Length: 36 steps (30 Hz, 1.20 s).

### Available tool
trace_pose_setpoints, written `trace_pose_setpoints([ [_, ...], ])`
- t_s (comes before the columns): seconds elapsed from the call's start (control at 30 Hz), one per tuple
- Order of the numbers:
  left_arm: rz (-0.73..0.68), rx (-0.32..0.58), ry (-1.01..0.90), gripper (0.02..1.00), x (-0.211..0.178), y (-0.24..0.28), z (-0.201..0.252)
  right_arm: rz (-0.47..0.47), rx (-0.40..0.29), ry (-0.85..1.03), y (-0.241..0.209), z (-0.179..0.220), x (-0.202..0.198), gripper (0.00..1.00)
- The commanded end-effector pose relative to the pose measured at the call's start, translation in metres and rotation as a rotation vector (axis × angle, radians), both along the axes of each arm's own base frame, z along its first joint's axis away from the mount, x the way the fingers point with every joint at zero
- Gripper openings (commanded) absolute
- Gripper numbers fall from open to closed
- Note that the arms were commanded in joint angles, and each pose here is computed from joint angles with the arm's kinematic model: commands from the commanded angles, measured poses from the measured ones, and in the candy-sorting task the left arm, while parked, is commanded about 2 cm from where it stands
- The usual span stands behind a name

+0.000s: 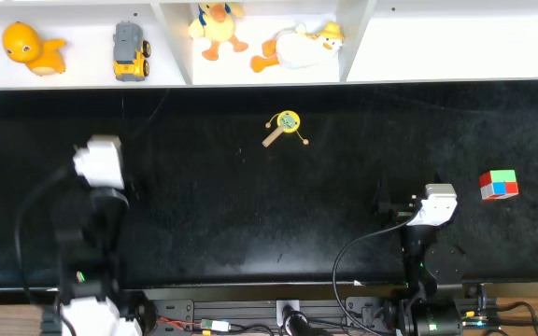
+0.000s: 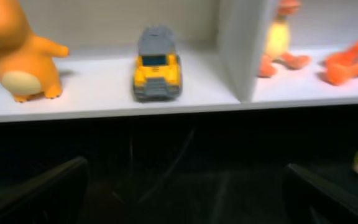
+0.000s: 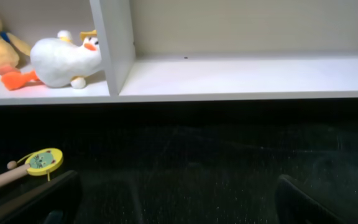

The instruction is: Store Toys

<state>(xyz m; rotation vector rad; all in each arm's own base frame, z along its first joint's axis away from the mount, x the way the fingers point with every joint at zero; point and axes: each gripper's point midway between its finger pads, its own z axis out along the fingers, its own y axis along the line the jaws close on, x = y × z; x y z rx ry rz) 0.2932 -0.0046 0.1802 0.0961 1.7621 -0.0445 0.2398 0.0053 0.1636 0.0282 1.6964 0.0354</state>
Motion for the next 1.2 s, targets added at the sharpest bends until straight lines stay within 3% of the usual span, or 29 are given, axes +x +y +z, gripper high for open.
trace_pose_setpoints([
  [0.03, -0.084, 0.003, -0.152, 0.998, -0.025, -0.026, 0.008, 0.012, 0.002, -0.006, 0.002, 0.000, 0.000, 0.996],
  [0.23, -0.099, 0.006, -0.168, 0.998, -0.041, -0.037, -0.010, 0.012, 0.002, -0.006, 0.002, 0.000, 0.000, 0.993],
  [0.4, -0.019, 0.029, -0.087, 0.998, -0.048, -0.022, -0.031, 0.012, 0.002, -0.006, 0.002, 0.000, 0.000, 0.993],
  [0.53, -0.027, 0.095, -0.121, 0.996, -0.049, -0.021, -0.025, 0.012, 0.002, -0.006, 0.002, 0.000, 0.000, 0.996],
  [1.2, -0.039, 0.092, -0.124, 0.998, -0.049, -0.024, -0.024, 0.012, 0.002, -0.006, 0.002, 0.000, 0.000, 0.996],
])
